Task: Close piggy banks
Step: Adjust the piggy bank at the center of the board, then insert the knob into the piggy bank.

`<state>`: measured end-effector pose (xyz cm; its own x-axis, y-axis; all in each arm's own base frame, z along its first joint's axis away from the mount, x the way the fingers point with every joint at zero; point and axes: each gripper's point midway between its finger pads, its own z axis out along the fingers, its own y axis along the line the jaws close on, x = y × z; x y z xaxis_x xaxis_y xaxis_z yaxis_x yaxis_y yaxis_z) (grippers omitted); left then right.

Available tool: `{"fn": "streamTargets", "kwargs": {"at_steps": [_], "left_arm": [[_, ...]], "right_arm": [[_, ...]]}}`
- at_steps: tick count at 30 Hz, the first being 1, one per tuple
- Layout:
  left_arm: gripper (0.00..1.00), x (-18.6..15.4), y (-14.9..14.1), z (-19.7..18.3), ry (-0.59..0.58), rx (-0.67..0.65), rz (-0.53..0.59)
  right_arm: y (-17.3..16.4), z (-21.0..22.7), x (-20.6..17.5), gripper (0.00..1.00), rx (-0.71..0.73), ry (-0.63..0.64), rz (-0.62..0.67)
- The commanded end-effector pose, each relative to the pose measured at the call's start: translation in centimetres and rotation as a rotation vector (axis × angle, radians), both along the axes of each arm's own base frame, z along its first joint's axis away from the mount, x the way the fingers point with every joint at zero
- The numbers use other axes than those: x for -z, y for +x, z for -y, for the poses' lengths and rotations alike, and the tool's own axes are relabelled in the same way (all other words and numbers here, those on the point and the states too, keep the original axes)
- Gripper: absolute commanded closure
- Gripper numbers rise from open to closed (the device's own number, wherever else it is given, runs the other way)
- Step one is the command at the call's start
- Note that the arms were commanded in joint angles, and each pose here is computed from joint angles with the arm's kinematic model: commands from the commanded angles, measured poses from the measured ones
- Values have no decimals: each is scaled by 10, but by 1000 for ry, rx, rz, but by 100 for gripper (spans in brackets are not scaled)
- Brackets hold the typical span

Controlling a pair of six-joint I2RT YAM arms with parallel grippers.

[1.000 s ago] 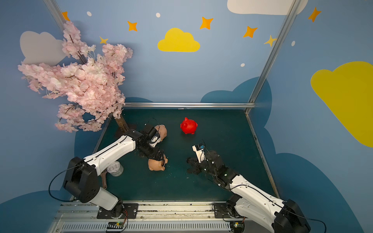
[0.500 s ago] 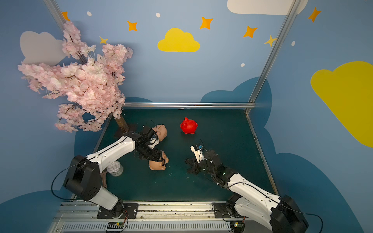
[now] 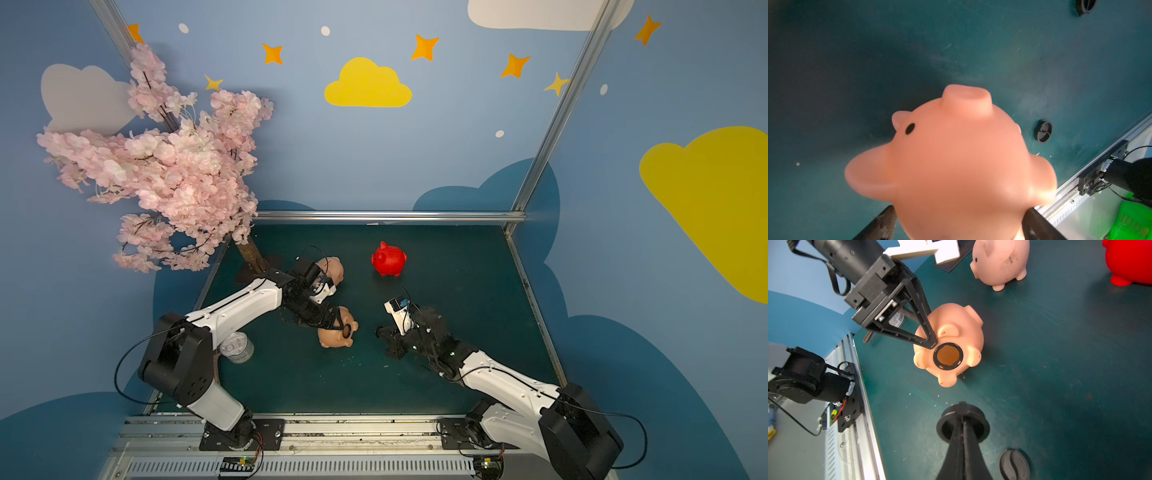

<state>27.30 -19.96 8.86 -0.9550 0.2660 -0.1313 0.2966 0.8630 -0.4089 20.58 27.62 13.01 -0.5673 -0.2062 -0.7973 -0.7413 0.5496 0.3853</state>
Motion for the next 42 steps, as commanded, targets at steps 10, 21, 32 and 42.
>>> {"fn": "streamTargets", "kwargs": {"at_steps": [10, 21, 32, 42], "left_arm": [[6, -5, 8, 7, -34, 66, 3], [6, -1, 14, 5, -43, 74, -23], [8, -1, 20, 2, -47, 82, -23], [9, 2, 20, 7, -71, 97, -30]], "right_arm": [[11, -33, -3, 100, -170, -18, 186], [21, -42, -2, 100, -160, 14, 291], [23, -46, 1, 100, -153, 85, 343], [27, -50, 15, 100, -136, 117, 272]]}}
